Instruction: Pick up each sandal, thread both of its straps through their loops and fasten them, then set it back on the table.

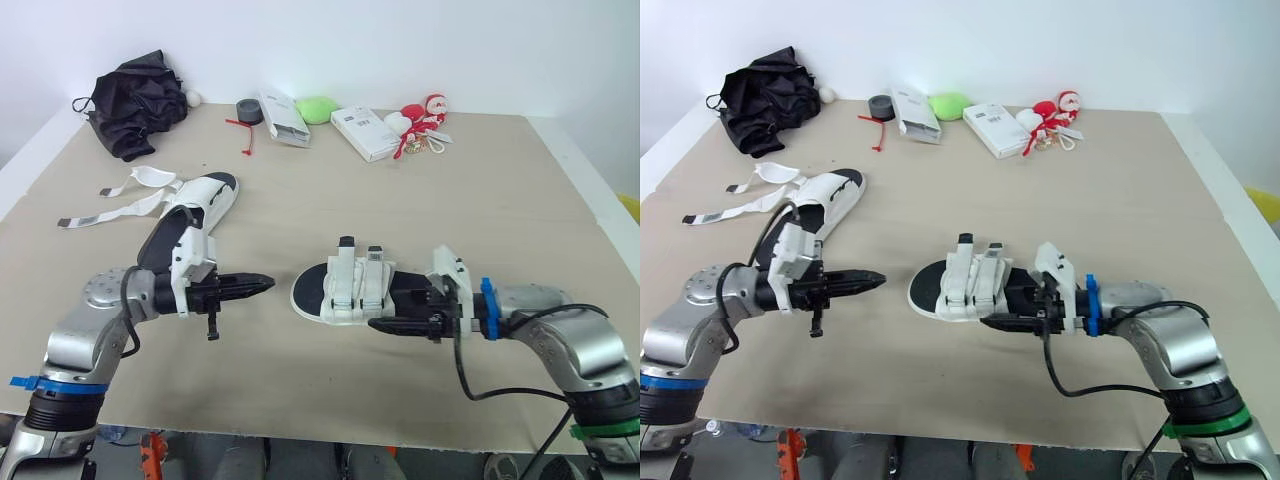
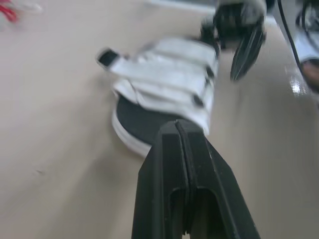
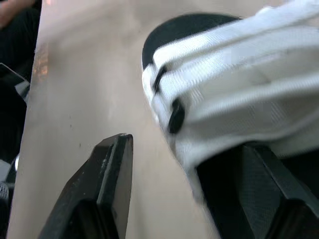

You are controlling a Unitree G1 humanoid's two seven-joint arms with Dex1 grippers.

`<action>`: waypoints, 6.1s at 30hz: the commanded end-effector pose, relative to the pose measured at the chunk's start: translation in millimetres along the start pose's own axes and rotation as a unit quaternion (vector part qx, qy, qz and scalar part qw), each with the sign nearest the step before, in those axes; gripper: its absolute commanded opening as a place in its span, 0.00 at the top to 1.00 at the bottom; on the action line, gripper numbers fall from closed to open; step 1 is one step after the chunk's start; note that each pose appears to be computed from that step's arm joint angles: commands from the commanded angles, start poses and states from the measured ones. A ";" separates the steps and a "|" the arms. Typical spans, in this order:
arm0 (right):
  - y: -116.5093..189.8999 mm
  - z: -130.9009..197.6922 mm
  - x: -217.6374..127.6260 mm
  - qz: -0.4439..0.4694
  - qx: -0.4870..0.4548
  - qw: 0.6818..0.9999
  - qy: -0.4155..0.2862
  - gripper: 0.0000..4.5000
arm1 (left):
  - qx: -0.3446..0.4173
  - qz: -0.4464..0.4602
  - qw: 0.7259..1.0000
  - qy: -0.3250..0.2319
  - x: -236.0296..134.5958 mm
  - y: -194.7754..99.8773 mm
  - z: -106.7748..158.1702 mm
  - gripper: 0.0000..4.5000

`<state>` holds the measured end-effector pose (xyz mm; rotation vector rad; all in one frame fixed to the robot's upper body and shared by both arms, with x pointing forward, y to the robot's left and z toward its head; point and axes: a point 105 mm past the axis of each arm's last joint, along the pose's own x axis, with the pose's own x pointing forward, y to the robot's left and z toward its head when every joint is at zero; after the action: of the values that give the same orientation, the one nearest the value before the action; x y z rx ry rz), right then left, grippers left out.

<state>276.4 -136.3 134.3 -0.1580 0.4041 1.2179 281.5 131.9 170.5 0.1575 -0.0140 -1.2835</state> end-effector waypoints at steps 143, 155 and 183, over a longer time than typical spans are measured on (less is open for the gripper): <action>-7.5 69.9 -52.1 -0.126 -0.061 0.974 -0.178 0.39 | 0.056 -0.129 0.979 0.146 41.6 32.8 -28.6 1.00; -11.5 33.3 -7.7 -0.012 -0.055 0.996 -0.062 0.98 | 0.037 -0.224 0.968 0.104 58.6 -4.3 -35.8 1.00; -21.2 36.4 68.6 0.095 -0.095 0.991 0.006 0.98 | 0.053 -0.202 0.974 0.092 78.5 -9.1 -48.4 1.00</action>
<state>315.8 -79.4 124.1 -0.2933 0.4036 1.4328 296.5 68.0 117.4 0.3681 0.1385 -1.6671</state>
